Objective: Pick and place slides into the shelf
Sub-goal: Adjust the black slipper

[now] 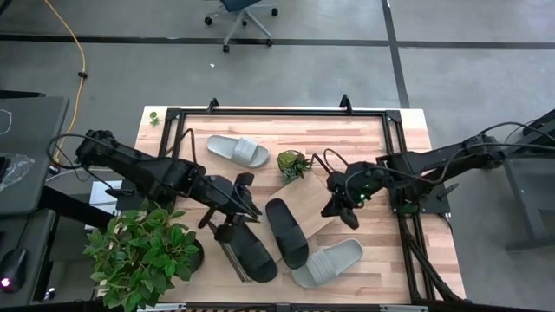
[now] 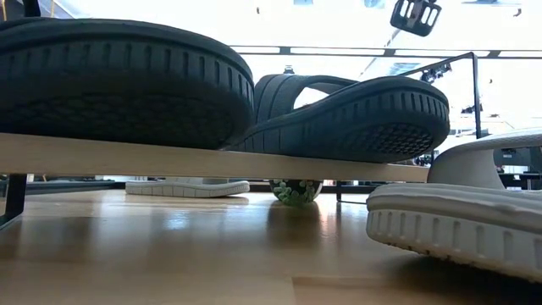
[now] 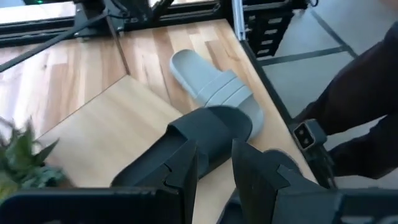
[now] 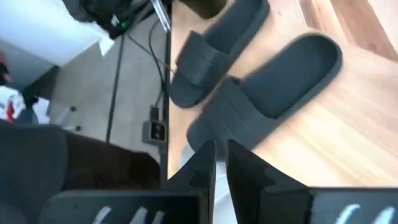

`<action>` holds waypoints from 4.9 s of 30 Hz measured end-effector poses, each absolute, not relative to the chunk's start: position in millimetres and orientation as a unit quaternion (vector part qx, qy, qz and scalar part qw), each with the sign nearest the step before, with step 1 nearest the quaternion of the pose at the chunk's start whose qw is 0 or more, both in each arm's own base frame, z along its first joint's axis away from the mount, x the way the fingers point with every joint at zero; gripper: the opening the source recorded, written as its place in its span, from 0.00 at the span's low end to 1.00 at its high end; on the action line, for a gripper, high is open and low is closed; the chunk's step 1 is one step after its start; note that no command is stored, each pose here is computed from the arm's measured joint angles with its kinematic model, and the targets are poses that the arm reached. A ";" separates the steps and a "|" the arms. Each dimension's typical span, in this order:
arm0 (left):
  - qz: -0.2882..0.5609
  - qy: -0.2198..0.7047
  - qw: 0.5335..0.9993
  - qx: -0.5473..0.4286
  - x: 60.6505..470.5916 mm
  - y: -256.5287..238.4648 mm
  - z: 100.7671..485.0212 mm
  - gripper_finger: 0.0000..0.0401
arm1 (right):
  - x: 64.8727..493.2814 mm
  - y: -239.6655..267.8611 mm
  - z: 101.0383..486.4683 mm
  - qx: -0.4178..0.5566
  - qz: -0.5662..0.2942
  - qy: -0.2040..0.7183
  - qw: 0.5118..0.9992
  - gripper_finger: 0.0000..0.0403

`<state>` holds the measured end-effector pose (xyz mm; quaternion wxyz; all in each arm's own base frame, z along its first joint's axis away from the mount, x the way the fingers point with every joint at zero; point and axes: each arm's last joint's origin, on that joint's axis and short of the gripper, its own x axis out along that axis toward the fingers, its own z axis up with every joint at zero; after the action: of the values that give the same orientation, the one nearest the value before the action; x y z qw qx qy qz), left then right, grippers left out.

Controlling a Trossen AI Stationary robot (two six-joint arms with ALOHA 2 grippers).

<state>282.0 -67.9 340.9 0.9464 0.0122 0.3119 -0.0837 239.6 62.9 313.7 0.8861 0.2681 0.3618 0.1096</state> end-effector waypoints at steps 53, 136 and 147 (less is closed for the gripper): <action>-0.064 0.359 0.925 0.106 204.3 -46.4 368.6 0.22 | 316.8 101.1 239.3 0.315 -0.113 0.506 0.795 0.07; -0.049 0.373 0.923 0.081 203.0 -45.8 366.7 0.22 | 357.1 97.8 201.5 0.354 -0.029 0.503 0.788 0.07; -0.057 0.374 0.922 0.078 202.8 -46.3 366.5 0.22 | 364.4 94.1 200.4 0.339 -0.013 0.481 0.809 0.07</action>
<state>202.8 -46.3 366.5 0.9225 0.0780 0.3738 -0.0570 364.4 94.1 200.4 0.8086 0.3392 0.4806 -0.0132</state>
